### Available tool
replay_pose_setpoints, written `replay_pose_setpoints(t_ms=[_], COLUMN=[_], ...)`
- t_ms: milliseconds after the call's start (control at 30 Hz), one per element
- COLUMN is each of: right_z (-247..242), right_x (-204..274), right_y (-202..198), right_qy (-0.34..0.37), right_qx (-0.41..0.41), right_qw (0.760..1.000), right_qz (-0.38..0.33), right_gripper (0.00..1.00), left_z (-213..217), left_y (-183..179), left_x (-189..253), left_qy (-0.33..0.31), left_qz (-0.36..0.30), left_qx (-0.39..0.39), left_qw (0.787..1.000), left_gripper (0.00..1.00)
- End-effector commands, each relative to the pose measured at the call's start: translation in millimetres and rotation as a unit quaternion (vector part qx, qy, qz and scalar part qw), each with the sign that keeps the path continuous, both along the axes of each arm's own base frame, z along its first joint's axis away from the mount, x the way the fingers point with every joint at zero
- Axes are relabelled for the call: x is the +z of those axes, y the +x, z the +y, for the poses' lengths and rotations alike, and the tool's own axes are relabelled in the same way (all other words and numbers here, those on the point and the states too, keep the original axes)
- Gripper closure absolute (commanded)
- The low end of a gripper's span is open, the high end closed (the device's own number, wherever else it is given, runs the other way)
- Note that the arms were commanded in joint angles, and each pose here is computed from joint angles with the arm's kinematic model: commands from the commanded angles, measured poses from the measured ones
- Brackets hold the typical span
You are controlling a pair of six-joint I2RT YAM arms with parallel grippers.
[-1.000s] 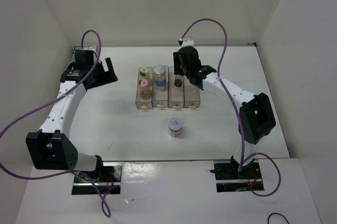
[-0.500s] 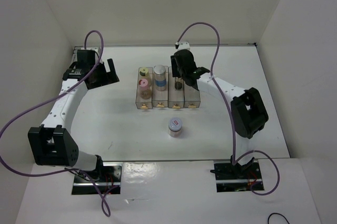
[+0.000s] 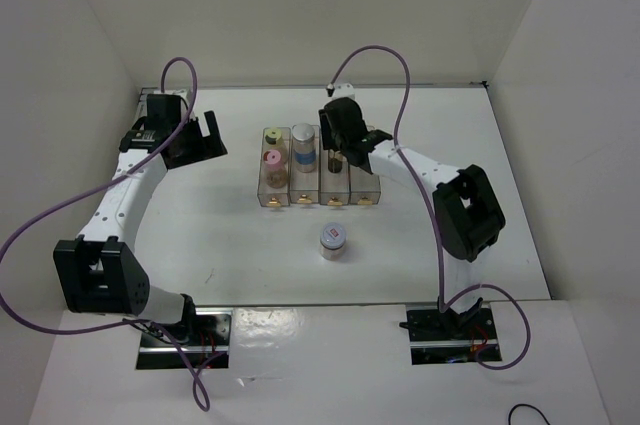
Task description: Organize the condiment bottles
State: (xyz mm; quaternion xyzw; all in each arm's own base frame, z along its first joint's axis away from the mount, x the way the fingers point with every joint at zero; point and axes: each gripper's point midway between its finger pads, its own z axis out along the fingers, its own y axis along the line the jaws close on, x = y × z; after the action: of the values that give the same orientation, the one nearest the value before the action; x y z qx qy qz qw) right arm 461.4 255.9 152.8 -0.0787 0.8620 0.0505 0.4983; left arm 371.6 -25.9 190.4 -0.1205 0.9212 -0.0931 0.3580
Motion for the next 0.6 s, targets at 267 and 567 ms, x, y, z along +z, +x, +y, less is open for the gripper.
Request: replay_pose_setpoints(t_ms=[267, 567], right_z=[6.6, -20.2], right_x=[27.3, 103.2], right_y=[3.8, -31.1], right_qy=[0.04, 0.083], right_qx=[-0.03, -0.078], right_qw=[0.998, 0.991], right_qz=[-0.041, -0.065], right_gripper=[0.19, 0.03], left_z=[-0.2, -3.4], left_y=[-0.2, -2.4], left_x=[4.5, 12.4], left_qy=[0.001, -0.006], left_qz=[-0.018, -0.028], left_qx=[-0.01, -0.017], left_qw=[1.0, 0.999], left_gripper=[0.0, 0.0])
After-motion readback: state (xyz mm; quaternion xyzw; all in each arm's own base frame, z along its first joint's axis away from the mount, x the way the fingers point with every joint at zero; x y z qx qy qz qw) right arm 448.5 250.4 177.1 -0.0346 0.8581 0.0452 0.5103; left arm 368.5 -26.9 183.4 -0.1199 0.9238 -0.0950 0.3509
